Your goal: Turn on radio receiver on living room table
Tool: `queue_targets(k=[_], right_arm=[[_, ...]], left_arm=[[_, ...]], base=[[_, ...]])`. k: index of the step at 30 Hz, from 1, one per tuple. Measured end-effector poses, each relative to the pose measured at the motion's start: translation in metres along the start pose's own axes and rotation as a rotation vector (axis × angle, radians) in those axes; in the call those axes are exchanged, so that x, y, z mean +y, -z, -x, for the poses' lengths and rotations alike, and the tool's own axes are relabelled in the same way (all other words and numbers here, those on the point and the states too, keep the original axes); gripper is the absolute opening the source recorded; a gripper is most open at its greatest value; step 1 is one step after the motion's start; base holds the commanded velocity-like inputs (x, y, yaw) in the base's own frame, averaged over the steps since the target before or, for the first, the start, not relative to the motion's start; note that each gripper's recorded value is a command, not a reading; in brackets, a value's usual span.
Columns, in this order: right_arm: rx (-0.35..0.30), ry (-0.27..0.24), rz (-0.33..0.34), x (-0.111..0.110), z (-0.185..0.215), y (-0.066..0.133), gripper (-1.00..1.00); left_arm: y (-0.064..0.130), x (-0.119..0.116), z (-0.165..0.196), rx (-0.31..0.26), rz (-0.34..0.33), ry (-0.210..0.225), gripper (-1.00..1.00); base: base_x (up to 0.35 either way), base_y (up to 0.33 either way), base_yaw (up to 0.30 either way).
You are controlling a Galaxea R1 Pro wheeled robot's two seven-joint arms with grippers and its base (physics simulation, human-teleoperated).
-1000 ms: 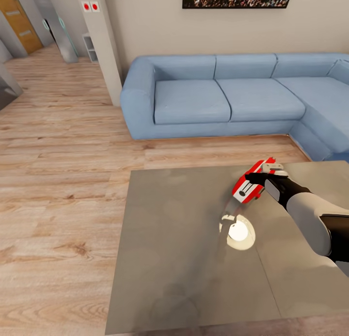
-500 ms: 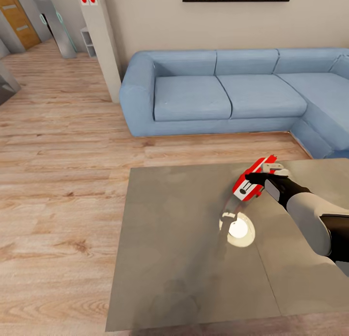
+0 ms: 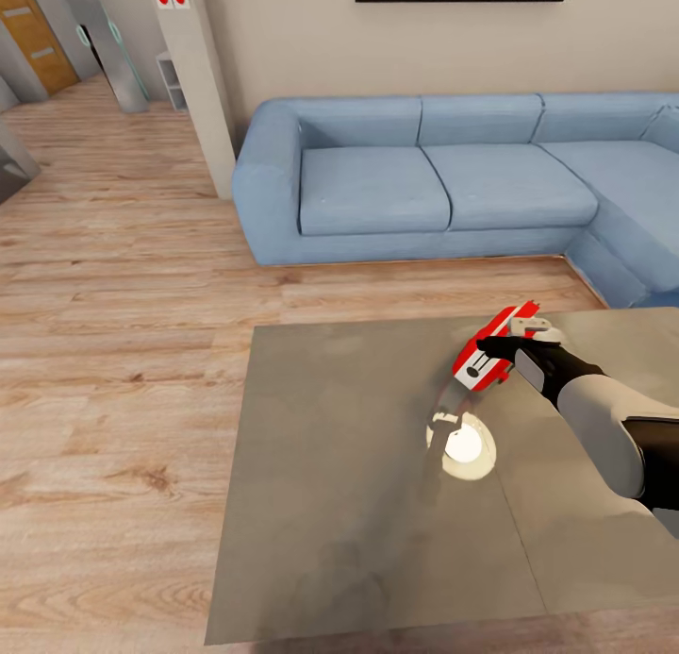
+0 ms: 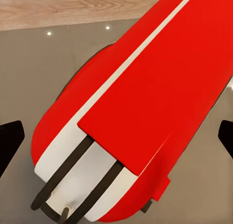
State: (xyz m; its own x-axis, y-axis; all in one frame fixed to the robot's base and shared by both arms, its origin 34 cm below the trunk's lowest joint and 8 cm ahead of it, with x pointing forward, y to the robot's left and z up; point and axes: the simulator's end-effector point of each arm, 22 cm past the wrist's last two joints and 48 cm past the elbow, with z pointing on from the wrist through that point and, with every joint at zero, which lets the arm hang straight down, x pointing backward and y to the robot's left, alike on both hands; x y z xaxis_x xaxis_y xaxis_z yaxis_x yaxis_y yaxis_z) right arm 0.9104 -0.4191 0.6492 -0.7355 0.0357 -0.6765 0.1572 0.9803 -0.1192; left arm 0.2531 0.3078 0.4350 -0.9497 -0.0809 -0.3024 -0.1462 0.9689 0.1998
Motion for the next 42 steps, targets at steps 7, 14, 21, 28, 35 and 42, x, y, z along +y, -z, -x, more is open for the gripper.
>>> queue_targets(k=[7,14,21,28,35,42], right_arm=[[0.007,0.001,0.000,0.0005,-0.0046,-0.0031,1.00],[0.010,0.002,0.000,0.0006,-0.0064,-0.0043,1.00],[0.006,0.002,0.001,0.0015,-0.0057,-0.0045,1.00],[-0.017,0.003,0.001,0.0018,-0.0013,-0.0046,1.00],[-0.022,0.000,0.001,0.0015,-0.0002,-0.0045,-1.00],[-0.022,0.001,0.001,0.0015,-0.0003,-0.0046,-1.00]], left_arm=[[0.0001,0.0001,-0.0029,0.007,0.000,-0.002,1.00],[0.0000,0.0002,-0.0040,0.010,0.001,-0.002,1.00],[0.0000,0.0003,-0.0040,0.010,0.001,-0.002,1.00],[0.0001,0.0002,-0.0041,0.010,0.001,-0.002,1.00],[0.0001,0.0002,-0.0041,0.010,0.001,-0.002,1.00],[0.0001,0.0002,-0.0042,0.010,0.001,-0.002,1.00]], base=[[0.000,0.000,0.000],[0.000,0.000,0.000],[0.000,0.000,0.000],[0.000,0.000,0.000],[0.000,0.000,0.000],[0.000,0.000,0.000]])
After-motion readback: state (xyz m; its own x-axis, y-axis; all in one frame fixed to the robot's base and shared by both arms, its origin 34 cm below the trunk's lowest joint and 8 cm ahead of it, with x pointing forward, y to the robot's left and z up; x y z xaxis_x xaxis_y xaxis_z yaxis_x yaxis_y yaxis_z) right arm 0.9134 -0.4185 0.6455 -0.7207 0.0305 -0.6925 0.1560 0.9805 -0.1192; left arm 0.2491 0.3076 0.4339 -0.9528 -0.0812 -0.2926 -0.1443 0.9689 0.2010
